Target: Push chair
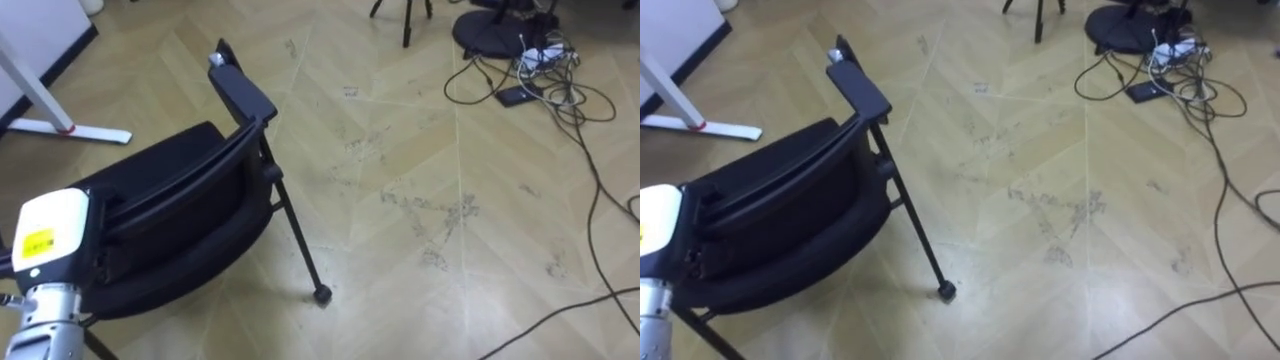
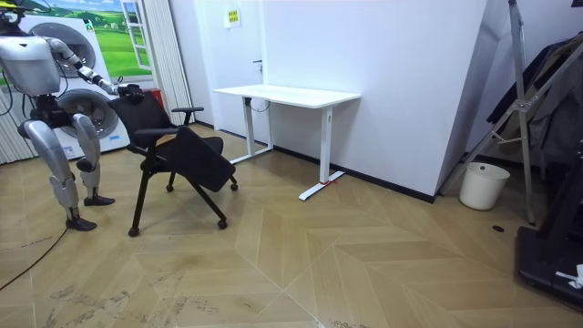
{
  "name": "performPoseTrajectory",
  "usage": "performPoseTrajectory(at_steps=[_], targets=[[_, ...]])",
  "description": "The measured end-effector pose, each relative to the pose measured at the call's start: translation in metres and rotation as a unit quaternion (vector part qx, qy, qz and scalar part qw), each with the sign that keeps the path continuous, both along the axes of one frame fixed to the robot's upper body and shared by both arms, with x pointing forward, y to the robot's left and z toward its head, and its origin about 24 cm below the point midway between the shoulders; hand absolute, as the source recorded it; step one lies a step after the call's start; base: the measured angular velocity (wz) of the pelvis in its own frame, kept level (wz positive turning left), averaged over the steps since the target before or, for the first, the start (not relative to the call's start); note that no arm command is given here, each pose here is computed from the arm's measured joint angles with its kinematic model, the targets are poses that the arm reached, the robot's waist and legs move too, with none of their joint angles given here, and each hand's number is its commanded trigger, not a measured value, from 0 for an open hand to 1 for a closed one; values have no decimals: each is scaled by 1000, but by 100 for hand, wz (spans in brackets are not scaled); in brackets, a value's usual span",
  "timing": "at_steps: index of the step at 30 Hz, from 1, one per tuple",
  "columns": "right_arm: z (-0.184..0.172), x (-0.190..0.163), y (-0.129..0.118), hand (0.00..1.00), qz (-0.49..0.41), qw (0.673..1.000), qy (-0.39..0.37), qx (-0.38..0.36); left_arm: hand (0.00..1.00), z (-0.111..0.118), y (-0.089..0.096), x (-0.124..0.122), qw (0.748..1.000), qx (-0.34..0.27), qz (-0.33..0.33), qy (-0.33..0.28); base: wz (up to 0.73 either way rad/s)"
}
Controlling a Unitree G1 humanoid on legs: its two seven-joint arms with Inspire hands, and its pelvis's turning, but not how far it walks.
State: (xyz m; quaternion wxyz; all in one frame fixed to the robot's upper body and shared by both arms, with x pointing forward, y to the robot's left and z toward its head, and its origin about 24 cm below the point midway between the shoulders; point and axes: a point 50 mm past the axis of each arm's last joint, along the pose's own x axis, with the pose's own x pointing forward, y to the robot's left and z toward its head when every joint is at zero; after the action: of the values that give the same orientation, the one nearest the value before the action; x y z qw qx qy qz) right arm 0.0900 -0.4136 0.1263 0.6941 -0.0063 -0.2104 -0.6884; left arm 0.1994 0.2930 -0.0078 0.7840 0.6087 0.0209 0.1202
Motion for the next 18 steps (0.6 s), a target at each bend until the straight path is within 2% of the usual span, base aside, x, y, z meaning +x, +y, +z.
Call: performPoseTrajectory(at_steps=[1, 4, 11, 13, 18], targets=[[19, 8, 9, 0, 12, 998, -1, -53, 100, 1, -1, 1, 1000, 0, -3, -2, 0], [45, 23, 32, 0, 43, 989, 9, -144, 100, 9, -7, 6, 1000, 6, -15, -10, 0], [52, 70, 80, 0, 179, 955, 58, -231, 100, 12, -22, 11, 999, 4, -44, -11, -2], [49, 90, 99, 0, 237, 934, 84, -253, 100, 14, -25, 14, 999, 2, -53, -9, 0], [50, 115, 129, 0, 324, 885, 125, -311, 100, 18, -30, 19, 997, 7, -71, -8, -1]])
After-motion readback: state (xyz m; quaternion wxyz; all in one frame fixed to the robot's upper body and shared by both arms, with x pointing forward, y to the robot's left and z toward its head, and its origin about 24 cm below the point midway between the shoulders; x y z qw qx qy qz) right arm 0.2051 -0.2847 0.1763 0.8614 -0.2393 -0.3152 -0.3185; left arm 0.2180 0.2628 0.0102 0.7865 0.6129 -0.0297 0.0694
